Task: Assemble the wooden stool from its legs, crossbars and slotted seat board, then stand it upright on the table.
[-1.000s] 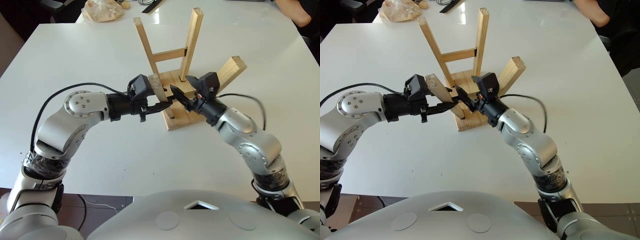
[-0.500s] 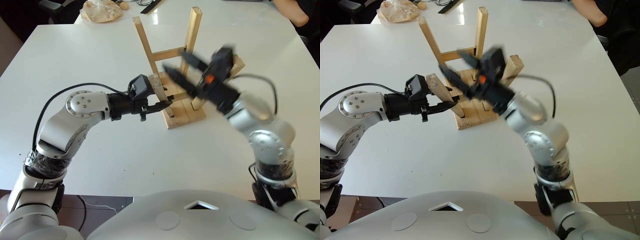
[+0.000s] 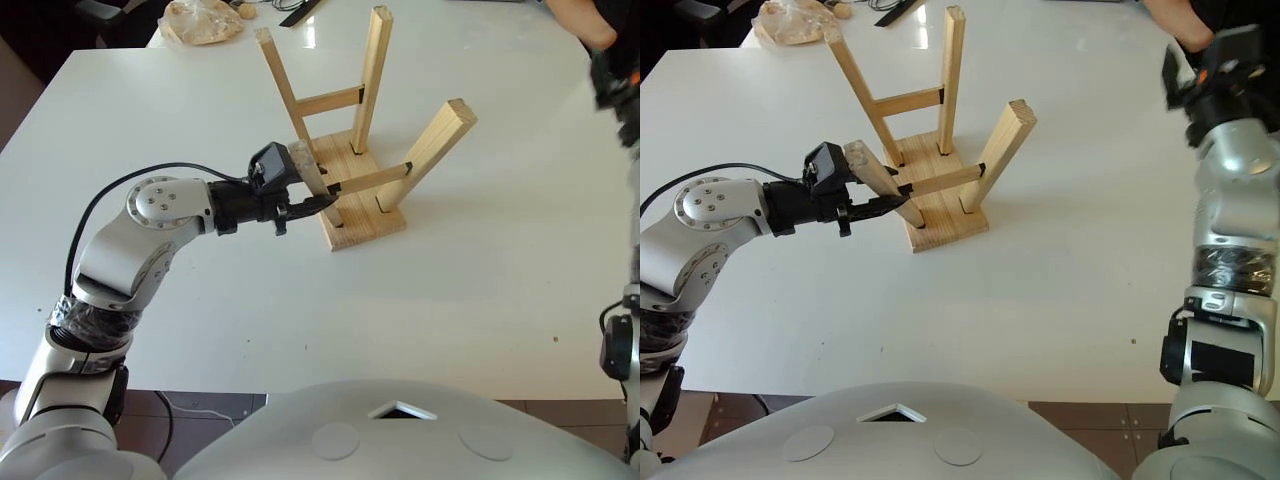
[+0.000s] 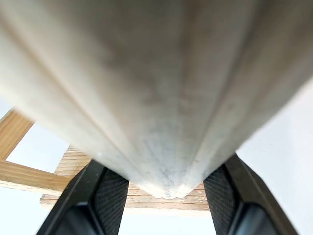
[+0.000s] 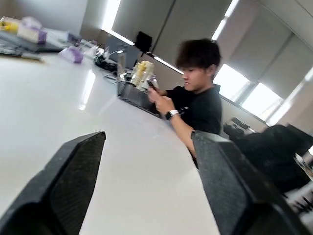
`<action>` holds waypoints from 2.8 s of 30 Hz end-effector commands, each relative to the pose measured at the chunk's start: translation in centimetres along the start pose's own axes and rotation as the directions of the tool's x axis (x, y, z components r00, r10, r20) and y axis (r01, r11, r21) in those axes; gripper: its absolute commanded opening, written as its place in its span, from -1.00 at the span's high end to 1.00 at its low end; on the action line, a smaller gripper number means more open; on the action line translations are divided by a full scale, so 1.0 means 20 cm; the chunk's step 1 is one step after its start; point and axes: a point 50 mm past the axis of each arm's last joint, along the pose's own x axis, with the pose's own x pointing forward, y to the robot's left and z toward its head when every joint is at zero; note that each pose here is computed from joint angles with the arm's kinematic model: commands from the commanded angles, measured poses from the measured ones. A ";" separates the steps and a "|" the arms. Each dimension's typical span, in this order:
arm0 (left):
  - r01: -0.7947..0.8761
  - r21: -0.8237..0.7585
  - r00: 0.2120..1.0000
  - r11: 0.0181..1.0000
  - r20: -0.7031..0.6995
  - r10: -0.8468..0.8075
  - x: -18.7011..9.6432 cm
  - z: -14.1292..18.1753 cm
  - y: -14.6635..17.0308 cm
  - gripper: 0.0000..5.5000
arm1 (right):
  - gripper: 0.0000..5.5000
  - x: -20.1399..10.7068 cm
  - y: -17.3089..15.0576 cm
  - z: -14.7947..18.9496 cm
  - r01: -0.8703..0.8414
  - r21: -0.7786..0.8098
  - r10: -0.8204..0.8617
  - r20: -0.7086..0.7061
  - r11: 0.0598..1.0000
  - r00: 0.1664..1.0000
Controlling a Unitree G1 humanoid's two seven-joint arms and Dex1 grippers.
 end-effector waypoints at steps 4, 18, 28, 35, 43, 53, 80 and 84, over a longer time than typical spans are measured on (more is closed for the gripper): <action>-0.007 -0.055 0.977 0.998 -0.212 -0.005 0.01 -0.21 0.00 0.26 | -0.17 -0.10 0.81 0.83 -0.658 0.248 0.448 0.561 0.711 0.696; -0.061 -0.087 0.978 0.994 -0.202 0.042 0.01 -0.25 -0.01 0.26 | -0.17 0.00 0.04 0.03 -0.024 0.175 0.037 -0.067 0.984 0.997; -0.066 -0.122 0.983 0.990 -0.180 0.044 0.03 -0.24 0.04 0.26 | -0.17 0.01 0.68 0.56 -0.553 0.528 0.403 0.380 0.644 0.833; -0.024 -0.152 0.990 0.988 -0.141 0.002 0.04 -0.21 -0.01 0.26 | -0.17 -0.14 0.71 0.81 -0.701 0.664 0.499 0.530 0.259 0.686; 0.052 -0.169 0.999 0.984 0.010 -0.051 0.04 -0.06 -0.07 0.08 | -0.17 -0.07 0.61 0.34 -0.474 0.520 0.490 0.117 0.710 0.864; 0.217 -0.126 0.946 0.968 0.270 -0.178 0.11 0.16 -0.23 -0.45 | -0.17 -0.03 0.55 0.20 -0.289 0.566 0.303 0.071 0.772 0.950; -0.495 -0.427 0.854 0.757 -0.078 0.515 -0.50 -0.58 0.02 -0.89 | -0.17 -0.58 0.40 -0.14 -0.595 0.387 0.668 -0.077 0.704 0.740; -0.601 -0.200 0.798 0.774 -0.185 0.573 -0.42 -0.73 0.17 -0.89 | -0.17 -0.52 0.40 -0.12 -0.661 0.307 0.711 -0.084 0.685 0.698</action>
